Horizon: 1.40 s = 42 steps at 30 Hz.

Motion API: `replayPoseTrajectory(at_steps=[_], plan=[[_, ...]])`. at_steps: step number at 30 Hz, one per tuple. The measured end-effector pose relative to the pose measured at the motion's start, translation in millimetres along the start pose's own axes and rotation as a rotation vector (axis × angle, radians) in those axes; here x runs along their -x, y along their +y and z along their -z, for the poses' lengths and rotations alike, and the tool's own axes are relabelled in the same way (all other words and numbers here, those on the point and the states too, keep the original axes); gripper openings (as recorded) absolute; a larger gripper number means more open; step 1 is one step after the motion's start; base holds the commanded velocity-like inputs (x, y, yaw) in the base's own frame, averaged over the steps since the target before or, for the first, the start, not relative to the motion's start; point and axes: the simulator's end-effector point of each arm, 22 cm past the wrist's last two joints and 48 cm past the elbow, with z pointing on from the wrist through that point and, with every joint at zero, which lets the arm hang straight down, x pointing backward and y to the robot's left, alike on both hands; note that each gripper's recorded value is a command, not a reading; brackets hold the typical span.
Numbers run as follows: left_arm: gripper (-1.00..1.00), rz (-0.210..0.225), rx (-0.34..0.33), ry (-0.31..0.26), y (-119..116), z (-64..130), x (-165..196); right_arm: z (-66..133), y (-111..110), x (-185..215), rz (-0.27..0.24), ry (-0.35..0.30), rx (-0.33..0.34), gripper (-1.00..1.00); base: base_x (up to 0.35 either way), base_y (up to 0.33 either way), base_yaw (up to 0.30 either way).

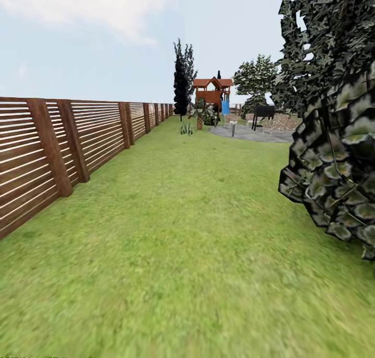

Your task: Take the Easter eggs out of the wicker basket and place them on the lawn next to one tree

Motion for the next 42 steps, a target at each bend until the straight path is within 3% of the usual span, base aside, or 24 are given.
replayPoseTrajectory(at_steps=[19, 42], plan=[[1.0, 0.001, 0.001, -0.016, 0.6, 0.1, 3.5, 0.1, 1.3, 0.0, -0.001, -0.003, 0.002, 1.0, -0.05, 0.015, -0.268], [1.0, 0.012, 0.002, 0.006, 1.1, 0.2, -5.0, 0.6, -4.2, -9.5, -0.003, 0.008, -0.005, 1.0, -0.013, 0.001, -0.235]])
